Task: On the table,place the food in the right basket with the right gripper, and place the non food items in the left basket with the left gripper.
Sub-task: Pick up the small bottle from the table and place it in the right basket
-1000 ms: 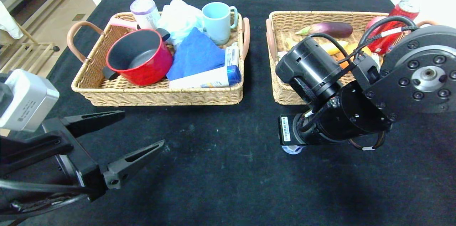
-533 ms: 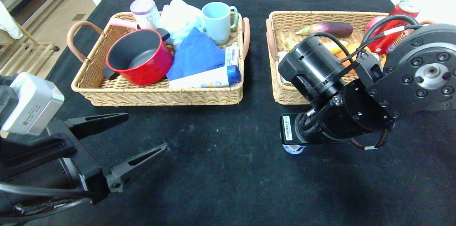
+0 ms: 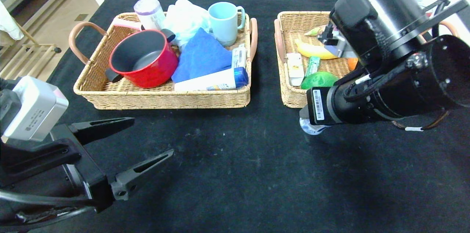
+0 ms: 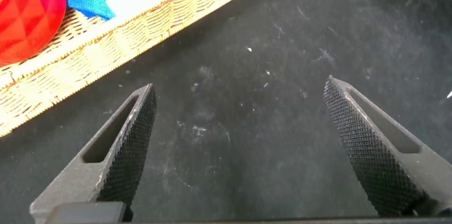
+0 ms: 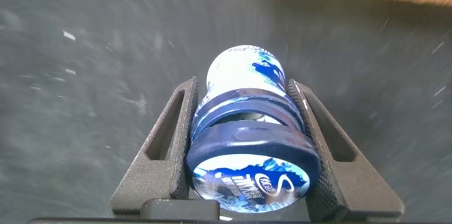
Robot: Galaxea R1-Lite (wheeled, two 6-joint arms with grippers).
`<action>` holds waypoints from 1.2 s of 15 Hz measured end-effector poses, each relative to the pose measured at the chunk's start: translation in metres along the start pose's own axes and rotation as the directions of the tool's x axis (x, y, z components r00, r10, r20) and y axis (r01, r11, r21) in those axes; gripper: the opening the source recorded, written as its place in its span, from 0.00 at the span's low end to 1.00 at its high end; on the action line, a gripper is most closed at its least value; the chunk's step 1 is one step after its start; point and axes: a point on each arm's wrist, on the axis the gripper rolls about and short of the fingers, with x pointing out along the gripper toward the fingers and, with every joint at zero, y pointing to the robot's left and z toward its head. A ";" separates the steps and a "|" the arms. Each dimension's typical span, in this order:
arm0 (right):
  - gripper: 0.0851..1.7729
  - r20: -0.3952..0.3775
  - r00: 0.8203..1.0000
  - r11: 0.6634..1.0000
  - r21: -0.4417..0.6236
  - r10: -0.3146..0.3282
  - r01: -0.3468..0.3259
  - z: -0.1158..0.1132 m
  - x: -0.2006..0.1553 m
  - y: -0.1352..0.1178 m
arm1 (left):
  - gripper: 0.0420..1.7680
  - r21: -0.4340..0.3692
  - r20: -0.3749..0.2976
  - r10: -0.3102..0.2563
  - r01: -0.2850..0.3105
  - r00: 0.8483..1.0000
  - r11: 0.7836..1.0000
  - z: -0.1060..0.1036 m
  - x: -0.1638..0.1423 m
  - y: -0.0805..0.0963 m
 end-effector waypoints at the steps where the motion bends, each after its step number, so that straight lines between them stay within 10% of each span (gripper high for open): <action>1: 0.49 0.034 0.999 1.000 0.000 0.010 -0.010 0.007 -0.006 -0.002 | 0.97 0.000 -0.001 -0.001 0.001 1.000 1.000 0.000 0.000 0.000; 7: 0.49 0.321 0.947 0.998 0.057 -0.004 -0.015 0.063 -0.002 -0.027 | 0.97 0.012 -0.005 -0.003 0.003 1.000 1.000 0.000 0.000 0.000; 18: 0.49 0.634 0.766 0.989 0.148 -0.103 0.010 0.110 0.083 -0.046 | 0.97 0.013 -0.009 -0.004 0.004 1.000 1.000 -0.001 0.001 0.000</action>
